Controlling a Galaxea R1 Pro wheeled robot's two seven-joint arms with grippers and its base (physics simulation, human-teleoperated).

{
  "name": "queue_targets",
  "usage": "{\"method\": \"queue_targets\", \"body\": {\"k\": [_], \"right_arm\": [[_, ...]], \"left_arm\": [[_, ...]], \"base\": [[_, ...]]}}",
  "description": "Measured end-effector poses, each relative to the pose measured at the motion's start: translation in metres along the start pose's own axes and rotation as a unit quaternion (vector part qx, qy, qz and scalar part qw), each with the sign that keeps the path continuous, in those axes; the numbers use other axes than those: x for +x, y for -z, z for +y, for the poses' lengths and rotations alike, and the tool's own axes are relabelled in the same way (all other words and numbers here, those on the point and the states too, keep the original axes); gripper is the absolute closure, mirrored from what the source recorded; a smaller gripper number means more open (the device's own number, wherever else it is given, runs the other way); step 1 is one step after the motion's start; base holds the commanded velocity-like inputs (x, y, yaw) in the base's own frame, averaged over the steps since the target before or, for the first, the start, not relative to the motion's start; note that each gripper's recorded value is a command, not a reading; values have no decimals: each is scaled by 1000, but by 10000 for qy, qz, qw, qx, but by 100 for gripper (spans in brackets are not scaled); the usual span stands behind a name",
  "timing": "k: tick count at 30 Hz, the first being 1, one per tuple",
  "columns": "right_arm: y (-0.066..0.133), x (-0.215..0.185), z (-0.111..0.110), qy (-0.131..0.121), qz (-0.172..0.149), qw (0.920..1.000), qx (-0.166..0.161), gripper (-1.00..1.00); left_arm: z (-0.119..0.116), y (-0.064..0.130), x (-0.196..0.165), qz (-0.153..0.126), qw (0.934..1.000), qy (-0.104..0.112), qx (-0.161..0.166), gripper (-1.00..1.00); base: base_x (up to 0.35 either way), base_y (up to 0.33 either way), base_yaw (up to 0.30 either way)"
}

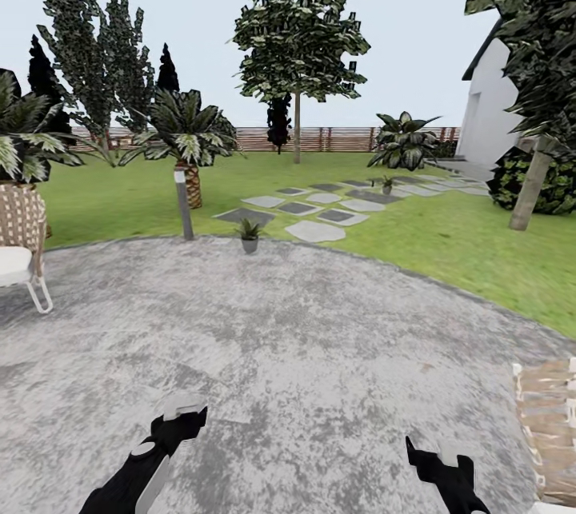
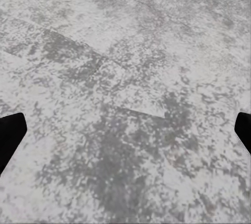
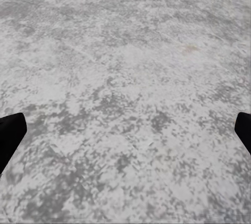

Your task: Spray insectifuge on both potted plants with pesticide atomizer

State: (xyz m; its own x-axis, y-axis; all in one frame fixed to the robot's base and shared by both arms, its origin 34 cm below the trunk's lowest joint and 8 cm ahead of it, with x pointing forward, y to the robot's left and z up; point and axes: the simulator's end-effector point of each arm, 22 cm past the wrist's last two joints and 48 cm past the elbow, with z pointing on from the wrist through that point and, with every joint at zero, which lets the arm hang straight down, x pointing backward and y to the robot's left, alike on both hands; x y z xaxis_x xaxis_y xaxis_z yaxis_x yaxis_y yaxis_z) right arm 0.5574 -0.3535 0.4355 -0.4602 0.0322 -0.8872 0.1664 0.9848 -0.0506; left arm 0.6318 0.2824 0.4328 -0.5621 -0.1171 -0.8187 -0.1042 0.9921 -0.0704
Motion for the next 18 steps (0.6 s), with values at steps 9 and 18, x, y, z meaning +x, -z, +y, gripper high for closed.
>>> {"method": "queue_targets", "body": {"k": [9, 18], "right_arm": [[0, 0, 0, 5, 0, 10000, -1, -100], [0, 0, 0, 6, 0, 10000, -1, -100]], "left_arm": [[0, 0, 0, 0, 10000, -1, -3, -100], [0, 0, 0, 0, 10000, 0, -1, -100]], "base": [[332, 0, 0], [332, 0, 0]]}}
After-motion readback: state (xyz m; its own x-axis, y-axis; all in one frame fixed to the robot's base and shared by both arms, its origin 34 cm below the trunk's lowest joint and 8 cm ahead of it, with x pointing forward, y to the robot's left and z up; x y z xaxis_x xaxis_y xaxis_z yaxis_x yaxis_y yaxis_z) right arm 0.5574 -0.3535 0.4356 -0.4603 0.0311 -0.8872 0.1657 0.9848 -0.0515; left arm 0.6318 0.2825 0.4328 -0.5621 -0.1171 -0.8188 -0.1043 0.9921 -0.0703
